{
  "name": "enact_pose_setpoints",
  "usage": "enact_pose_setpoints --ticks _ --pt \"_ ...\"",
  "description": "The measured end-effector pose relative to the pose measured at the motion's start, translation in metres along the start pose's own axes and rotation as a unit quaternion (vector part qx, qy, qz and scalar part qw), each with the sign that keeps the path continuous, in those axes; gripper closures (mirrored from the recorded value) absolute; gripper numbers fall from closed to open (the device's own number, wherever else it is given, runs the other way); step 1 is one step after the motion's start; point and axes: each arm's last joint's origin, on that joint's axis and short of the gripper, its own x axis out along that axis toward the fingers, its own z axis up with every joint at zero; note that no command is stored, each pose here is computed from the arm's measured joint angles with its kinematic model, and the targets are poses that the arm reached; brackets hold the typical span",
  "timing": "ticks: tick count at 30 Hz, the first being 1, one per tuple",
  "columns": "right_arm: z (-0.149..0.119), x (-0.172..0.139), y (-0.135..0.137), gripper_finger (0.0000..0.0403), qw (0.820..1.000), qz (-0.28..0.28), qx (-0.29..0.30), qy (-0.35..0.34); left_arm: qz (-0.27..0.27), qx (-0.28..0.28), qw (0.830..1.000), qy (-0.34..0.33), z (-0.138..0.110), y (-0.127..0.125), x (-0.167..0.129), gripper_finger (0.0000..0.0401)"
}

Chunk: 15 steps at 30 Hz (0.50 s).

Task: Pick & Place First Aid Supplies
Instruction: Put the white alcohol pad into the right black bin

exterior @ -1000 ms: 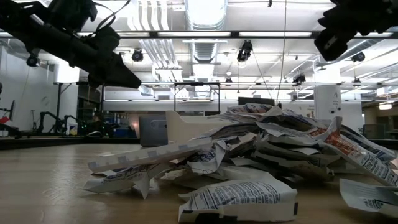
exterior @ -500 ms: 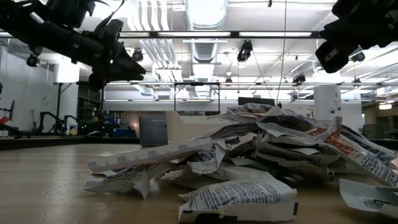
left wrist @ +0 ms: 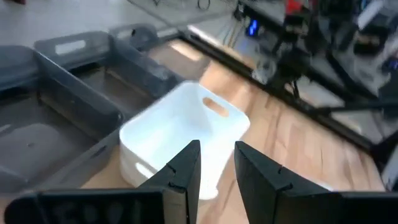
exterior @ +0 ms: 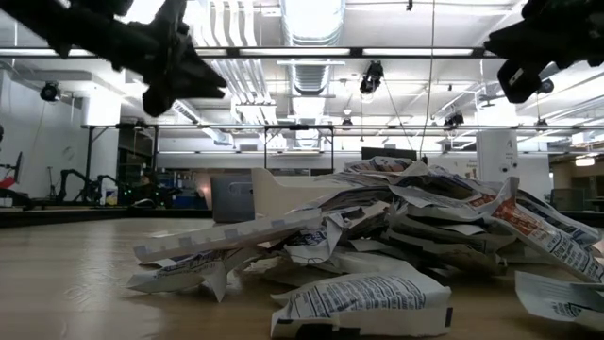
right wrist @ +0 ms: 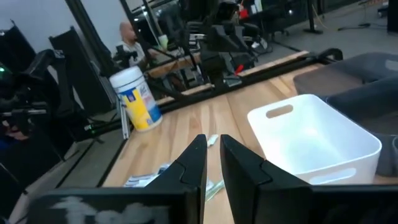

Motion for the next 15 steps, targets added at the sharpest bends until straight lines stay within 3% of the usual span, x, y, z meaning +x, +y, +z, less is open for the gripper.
enact_pose_setpoints --ticks 5,9,15 --pt "0.0 -0.007 0.0 0.0359 1.0 0.005 0.001 -0.012 0.012 0.031 0.993 0.111 0.014 -0.024 -0.01 0.0305" --pt "0.0 -0.01 0.0 0.0358 1.0 0.006 -0.001 -0.016 0.031 0.025 0.979 0.198 0.018 -0.044 -0.013 0.0305" --pt "0.001 -0.011 0.0 0.0359 1.0 0.007 -0.001 -0.018 0.034 0.019 0.964 0.264 0.009 -0.078 0.003 0.0305"
